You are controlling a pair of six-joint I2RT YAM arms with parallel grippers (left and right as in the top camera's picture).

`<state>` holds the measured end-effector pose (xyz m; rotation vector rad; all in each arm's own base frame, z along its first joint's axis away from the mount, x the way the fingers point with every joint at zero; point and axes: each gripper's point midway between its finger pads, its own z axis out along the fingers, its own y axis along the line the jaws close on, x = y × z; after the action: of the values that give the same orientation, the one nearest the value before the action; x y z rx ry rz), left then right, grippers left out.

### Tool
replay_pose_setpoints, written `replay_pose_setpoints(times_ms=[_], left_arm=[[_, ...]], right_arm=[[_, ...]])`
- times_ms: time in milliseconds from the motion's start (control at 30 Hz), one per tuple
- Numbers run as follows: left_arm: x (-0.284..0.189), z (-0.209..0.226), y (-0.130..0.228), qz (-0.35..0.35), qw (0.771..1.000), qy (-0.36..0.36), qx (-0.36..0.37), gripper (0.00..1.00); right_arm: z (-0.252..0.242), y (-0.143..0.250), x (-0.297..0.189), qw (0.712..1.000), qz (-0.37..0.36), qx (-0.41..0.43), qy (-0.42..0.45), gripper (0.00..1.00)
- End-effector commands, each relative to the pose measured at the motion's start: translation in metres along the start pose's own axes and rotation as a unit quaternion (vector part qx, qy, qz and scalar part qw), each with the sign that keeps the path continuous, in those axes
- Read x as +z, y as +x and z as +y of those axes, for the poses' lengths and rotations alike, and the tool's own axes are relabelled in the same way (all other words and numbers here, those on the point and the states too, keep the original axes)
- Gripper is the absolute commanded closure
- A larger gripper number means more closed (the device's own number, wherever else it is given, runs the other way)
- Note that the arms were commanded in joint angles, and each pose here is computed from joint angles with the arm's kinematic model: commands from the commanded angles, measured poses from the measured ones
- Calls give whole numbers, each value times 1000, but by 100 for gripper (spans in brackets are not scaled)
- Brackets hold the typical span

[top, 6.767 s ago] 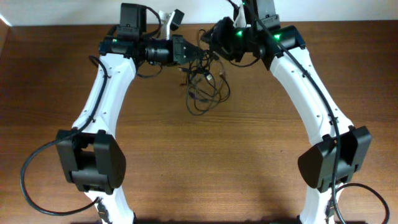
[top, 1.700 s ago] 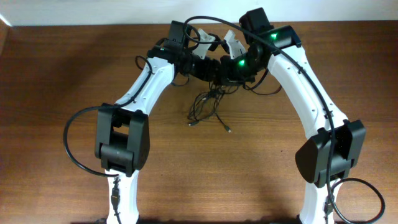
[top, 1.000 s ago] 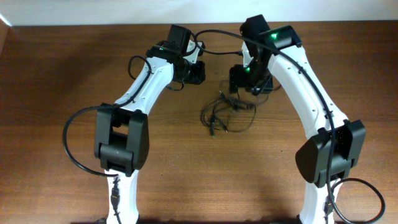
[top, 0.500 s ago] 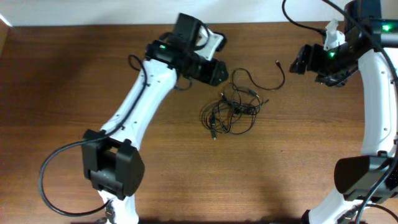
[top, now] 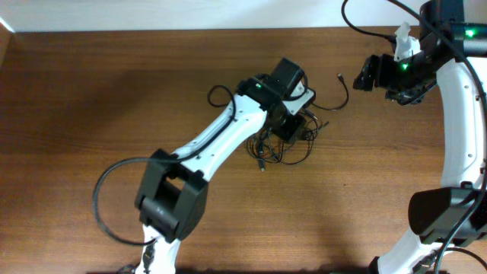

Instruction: Untangle cables

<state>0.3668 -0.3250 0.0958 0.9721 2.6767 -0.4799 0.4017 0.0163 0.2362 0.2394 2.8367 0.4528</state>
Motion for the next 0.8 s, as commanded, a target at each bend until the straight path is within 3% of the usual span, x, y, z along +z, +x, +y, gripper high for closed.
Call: replay_pose_setpoints(times_ms=[0, 200, 267, 367, 433, 467, 600, 667, 767], left_arm=[[37, 6, 20, 45, 999, -16, 8, 52], [69, 11, 38, 83, 996, -26, 8, 49], [84, 8, 48, 103, 994, -24, 11, 54], [85, 6, 46, 100, 995, -24, 13, 69], [80, 9, 40, 93, 995, -25, 11, 94], [73, 11, 33, 89, 996, -25, 8, 100], [7, 25, -4, 51, 998, -34, -13, 100], [-48, 29, -32, 5, 999, -39, -19, 100], [-102, 31, -52, -43, 998, -42, -23, 100]], right_arm=[[-4, 0, 5, 1000, 6, -3, 5, 17], [-4, 0, 5, 1000, 5, -3, 5, 18], [-4, 0, 5, 1000, 6, -3, 5, 17], [-4, 0, 5, 1000, 5, -3, 5, 18], [-4, 0, 5, 1000, 5, -3, 5, 18], [-4, 0, 5, 1000, 5, -3, 5, 17], [-3, 0, 5, 1000, 6, -4, 5, 17], [0, 1, 6, 1000, 7, -7, 2, 17], [25, 1, 10, 999, 7, -30, -30, 18]])
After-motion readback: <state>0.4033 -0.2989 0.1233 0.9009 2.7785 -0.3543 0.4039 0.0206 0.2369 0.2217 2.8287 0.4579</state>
